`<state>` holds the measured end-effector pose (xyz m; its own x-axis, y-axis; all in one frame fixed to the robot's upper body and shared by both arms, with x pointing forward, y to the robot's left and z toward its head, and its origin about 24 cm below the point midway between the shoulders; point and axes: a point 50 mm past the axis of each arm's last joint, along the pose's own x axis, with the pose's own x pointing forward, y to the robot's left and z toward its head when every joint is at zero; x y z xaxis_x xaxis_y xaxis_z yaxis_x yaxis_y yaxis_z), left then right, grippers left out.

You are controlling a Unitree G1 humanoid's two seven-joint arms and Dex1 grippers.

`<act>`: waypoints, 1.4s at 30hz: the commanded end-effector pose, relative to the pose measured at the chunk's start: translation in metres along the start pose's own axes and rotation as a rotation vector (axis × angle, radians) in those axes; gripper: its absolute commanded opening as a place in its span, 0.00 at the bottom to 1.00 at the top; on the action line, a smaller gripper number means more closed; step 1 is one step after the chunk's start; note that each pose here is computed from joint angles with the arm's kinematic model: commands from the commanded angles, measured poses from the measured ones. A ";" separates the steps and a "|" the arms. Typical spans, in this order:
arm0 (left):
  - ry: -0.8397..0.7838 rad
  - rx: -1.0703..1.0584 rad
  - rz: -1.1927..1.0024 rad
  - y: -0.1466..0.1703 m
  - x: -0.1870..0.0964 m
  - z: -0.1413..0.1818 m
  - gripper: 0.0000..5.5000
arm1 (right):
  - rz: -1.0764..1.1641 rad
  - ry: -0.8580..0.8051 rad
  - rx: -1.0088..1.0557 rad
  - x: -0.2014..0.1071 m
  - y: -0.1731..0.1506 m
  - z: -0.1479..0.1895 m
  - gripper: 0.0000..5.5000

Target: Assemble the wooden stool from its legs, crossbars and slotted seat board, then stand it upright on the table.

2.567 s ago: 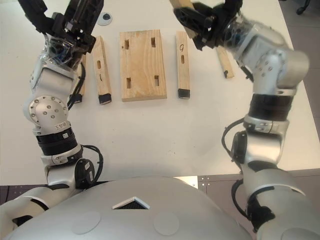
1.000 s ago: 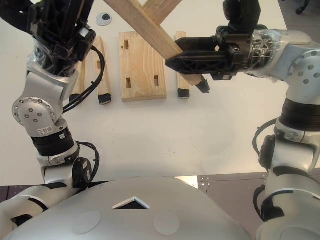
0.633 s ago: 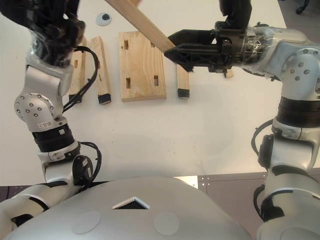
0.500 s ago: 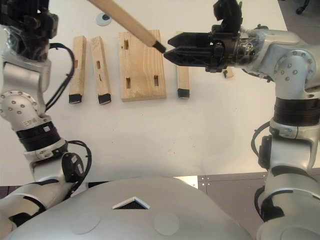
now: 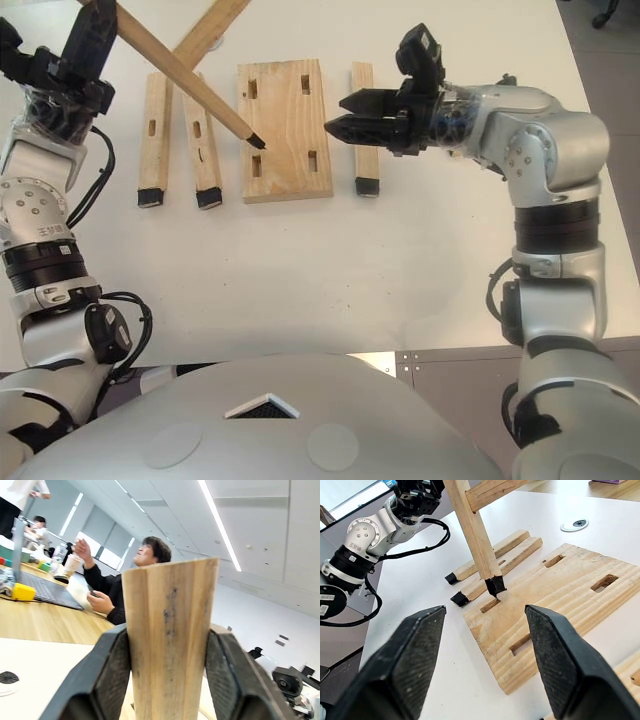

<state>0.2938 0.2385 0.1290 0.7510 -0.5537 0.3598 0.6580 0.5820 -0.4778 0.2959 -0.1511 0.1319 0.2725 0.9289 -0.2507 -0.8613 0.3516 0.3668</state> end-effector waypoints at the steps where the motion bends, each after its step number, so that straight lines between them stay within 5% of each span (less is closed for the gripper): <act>1: 0.023 0.014 -0.004 0.002 -0.005 -0.003 0.37 | -0.013 0.021 -0.026 0.000 -0.001 0.001 0.53; 11: 0.358 0.124 -0.082 0.008 -0.019 -0.015 0.37 | -0.011 0.052 -0.042 0.003 -0.002 -0.007 0.53; 18: 0.628 0.299 -0.264 -0.006 -0.012 0.014 0.36 | -0.016 0.051 -0.030 0.005 0.001 -0.017 0.53; 26: 0.673 0.396 -0.285 -0.011 0.008 0.044 0.36 | -0.195 0.063 -0.123 0.013 -0.014 -0.023 0.53; 42: 0.665 0.434 -0.407 -0.040 0.037 0.024 0.36 | -0.423 0.192 -0.053 0.023 -0.049 -0.060 0.53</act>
<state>0.2961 0.2125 0.1823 0.3535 -0.9246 -0.1420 0.9300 0.3637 -0.0528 0.3179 -0.1611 0.0539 0.5503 0.6377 -0.5390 -0.7199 0.6894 0.0806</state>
